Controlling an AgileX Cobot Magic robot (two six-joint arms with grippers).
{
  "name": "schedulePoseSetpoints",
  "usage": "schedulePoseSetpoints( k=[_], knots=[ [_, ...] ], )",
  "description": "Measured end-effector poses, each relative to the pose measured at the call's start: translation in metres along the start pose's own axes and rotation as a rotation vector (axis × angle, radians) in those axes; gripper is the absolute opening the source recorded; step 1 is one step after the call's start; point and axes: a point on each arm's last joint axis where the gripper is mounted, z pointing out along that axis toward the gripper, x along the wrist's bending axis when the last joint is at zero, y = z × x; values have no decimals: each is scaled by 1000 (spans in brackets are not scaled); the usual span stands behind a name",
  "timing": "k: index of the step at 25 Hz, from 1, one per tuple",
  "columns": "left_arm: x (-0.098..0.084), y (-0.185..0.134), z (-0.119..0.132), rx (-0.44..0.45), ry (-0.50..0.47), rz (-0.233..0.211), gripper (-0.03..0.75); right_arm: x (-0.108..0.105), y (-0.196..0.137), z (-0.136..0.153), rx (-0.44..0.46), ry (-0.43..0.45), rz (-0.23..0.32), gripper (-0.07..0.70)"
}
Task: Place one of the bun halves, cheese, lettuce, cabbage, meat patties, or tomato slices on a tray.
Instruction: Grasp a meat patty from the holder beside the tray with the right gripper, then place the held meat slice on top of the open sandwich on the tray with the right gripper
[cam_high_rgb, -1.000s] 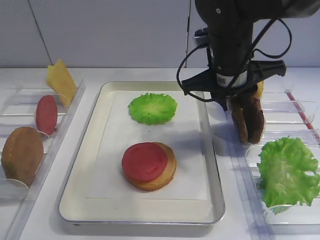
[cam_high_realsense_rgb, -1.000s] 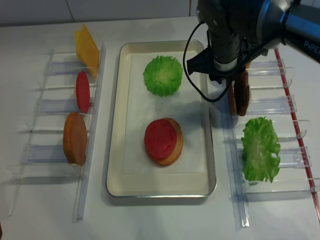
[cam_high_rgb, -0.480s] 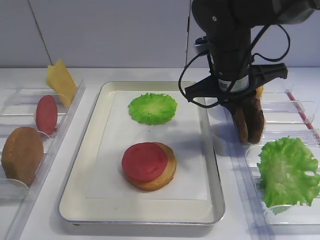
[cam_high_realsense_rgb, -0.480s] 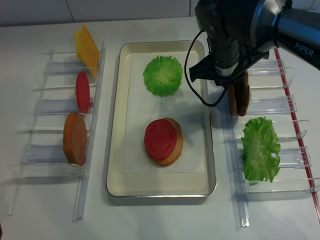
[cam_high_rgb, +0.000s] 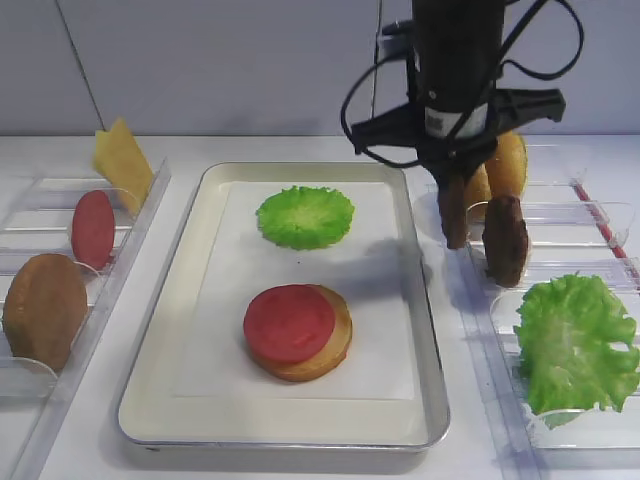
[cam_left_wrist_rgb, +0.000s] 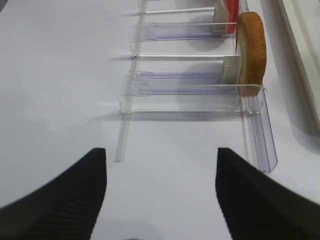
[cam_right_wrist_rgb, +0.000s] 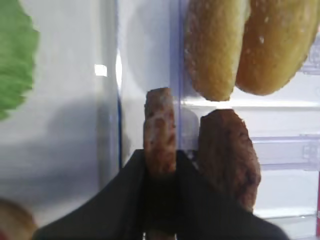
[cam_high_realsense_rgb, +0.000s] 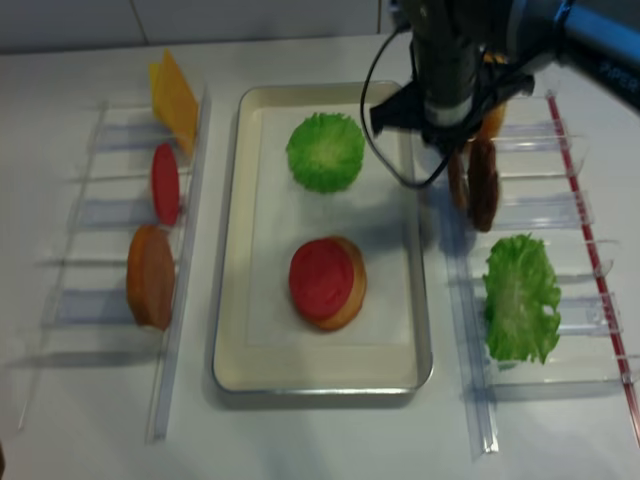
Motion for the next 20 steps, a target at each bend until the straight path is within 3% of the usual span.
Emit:
schedulePoseSetpoints(
  k=[5,12,18,20],
  knots=[
    [0,0,0,0,0,0,475,-4,3,-37,-80,100,11,128],
    [0,0,0,0,0,0,475,-21,-11,-87,-165,201,-21,128],
    [0,0,0,0,0,0,475,-54,-40,-149,-306,287,-16,128],
    [0,0,0,0,0,0,475,-63,-52,-160,-334,294,-45,128]
  ],
)
